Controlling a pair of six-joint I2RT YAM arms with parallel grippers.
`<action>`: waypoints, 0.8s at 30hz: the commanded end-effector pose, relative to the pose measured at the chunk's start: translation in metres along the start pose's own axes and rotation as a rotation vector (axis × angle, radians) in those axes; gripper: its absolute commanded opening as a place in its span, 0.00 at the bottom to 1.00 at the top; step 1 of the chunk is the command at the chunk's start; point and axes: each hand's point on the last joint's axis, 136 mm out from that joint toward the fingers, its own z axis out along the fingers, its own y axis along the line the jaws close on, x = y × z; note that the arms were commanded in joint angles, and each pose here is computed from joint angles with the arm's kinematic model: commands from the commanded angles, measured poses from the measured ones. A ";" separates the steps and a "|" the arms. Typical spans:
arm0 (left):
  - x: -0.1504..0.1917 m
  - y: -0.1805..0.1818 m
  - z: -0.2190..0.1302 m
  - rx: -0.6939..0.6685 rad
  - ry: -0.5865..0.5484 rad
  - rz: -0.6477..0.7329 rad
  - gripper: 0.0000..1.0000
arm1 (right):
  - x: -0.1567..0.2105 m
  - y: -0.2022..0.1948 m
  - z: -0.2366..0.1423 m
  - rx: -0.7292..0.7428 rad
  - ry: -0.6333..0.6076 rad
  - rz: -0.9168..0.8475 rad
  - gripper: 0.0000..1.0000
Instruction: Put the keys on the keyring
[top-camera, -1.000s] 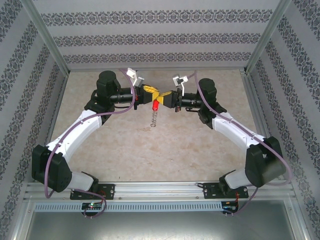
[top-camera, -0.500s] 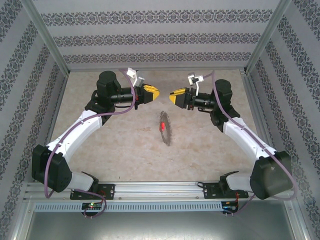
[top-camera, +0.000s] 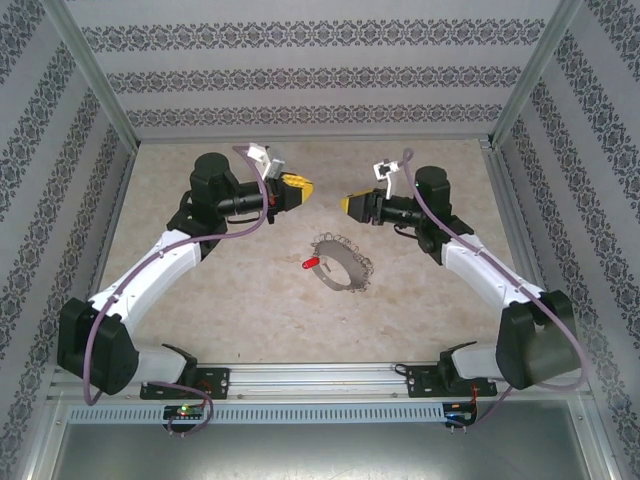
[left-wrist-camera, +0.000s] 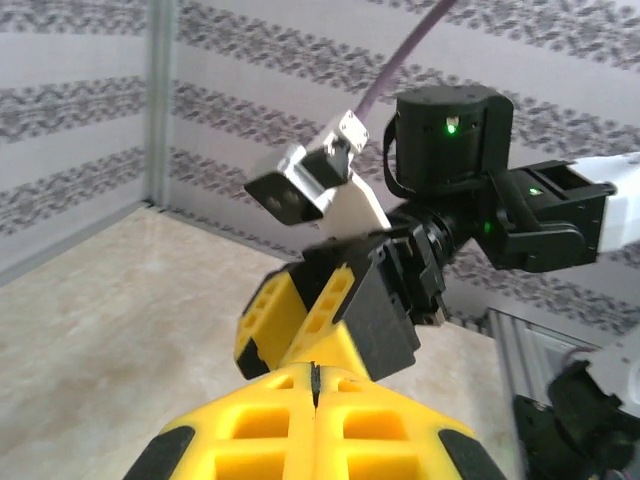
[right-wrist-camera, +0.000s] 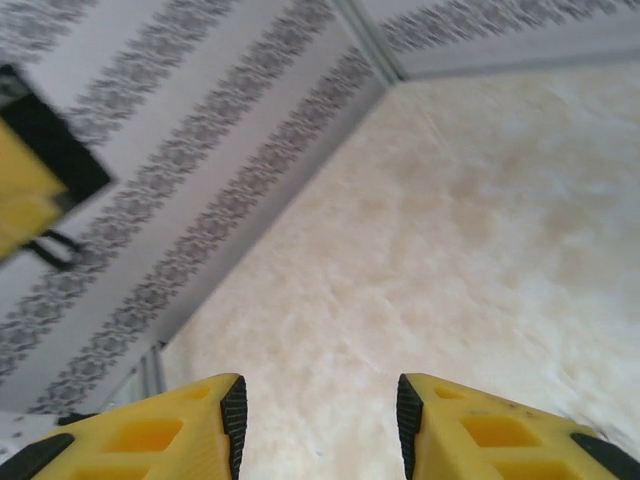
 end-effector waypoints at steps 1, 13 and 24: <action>-0.021 0.020 -0.013 -0.194 -0.121 0.021 0.16 | 0.043 -0.035 0.015 0.145 0.132 0.072 0.47; 0.031 0.097 -0.054 -0.625 -0.162 -0.218 1.00 | 0.127 -0.096 0.079 0.469 0.335 0.249 0.47; 0.077 0.143 -0.101 -0.948 -0.078 -0.339 1.00 | 0.138 -0.099 0.102 0.558 0.338 0.309 0.47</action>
